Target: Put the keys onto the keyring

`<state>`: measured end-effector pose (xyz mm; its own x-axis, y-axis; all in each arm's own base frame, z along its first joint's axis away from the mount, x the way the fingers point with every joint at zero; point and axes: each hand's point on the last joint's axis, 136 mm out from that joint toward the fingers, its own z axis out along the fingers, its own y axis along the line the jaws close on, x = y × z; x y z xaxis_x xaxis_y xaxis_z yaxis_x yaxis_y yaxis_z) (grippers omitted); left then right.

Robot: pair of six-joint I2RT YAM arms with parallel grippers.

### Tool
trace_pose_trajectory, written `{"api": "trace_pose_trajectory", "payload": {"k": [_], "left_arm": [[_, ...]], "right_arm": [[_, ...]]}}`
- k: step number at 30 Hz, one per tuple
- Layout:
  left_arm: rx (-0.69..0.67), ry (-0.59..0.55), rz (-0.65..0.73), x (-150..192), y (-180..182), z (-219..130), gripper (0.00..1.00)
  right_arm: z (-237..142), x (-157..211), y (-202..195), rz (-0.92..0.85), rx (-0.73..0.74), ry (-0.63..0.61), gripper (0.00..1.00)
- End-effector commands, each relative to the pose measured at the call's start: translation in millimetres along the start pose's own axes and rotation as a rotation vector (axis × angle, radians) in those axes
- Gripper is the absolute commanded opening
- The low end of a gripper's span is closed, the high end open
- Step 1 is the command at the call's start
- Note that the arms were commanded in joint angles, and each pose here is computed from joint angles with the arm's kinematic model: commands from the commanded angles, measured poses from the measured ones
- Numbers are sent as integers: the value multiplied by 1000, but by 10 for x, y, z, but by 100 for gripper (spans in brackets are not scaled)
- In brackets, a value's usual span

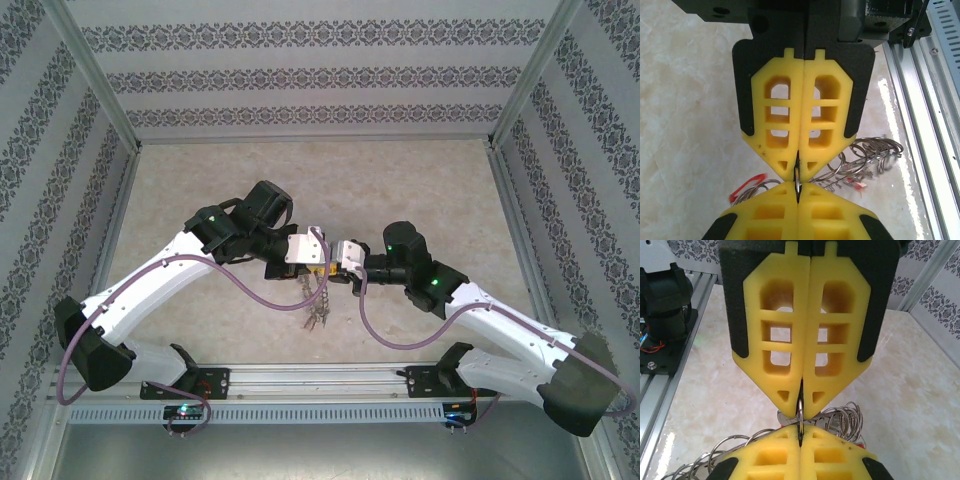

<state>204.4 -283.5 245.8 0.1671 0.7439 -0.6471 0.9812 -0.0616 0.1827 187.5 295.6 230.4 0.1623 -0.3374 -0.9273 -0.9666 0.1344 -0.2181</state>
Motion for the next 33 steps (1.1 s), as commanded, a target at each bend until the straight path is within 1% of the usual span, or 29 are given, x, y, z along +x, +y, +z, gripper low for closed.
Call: {"api": "trace_pose_trajectory", "payload": {"k": [1, 3, 6, 7, 8, 12, 20, 23, 26, 28, 30, 32, 33], "left_arm": [[-9, -84, 53, -212, -12, -79, 4], [-30, -81, 43, -196, 2, -94, 9], [-75, -83, 48, -134, 10, -113, 23], [-97, -87, 50, -118, 21, -118, 27], [-116, -87, 55, -92, 26, -118, 28], [-186, -71, 56, 6, 84, -110, 28], [-199, -135, 55, -92, 116, -96, 28], [-190, -142, 52, -93, 110, -64, 26], [-186, -140, 63, -87, 90, -73, 18], [-184, -131, 74, -71, 83, -72, 8], [-183, -128, 76, -86, 83, -102, 0], [-178, -134, 76, -119, 71, -140, 0], [-176, -136, 80, -131, 62, -160, 0]], "right_arm": [[14, -106, 41, -16, -10, -66, 0], [-3, -158, 25, -14, 3, -93, 0], [-44, -209, 9, -16, 20, -126, 0], [-56, -218, 2, -16, 27, -136, 0], [-68, -223, -14, -15, 35, -145, 0], [-97, -262, -23, -5, 37, -164, 0], [-156, -350, -47, -2, 61, -208, 0], [-159, -352, -69, 8, 78, -217, 0], [-163, -368, -59, 16, 78, -224, 0], [-155, -359, -39, 12, 72, -222, 0], [-130, -337, -40, 11, 72, -205, 0], [-84, -291, -29, 22, 60, -169, 0], [-51, -249, -23, 22, 56, -144, 7]]}}
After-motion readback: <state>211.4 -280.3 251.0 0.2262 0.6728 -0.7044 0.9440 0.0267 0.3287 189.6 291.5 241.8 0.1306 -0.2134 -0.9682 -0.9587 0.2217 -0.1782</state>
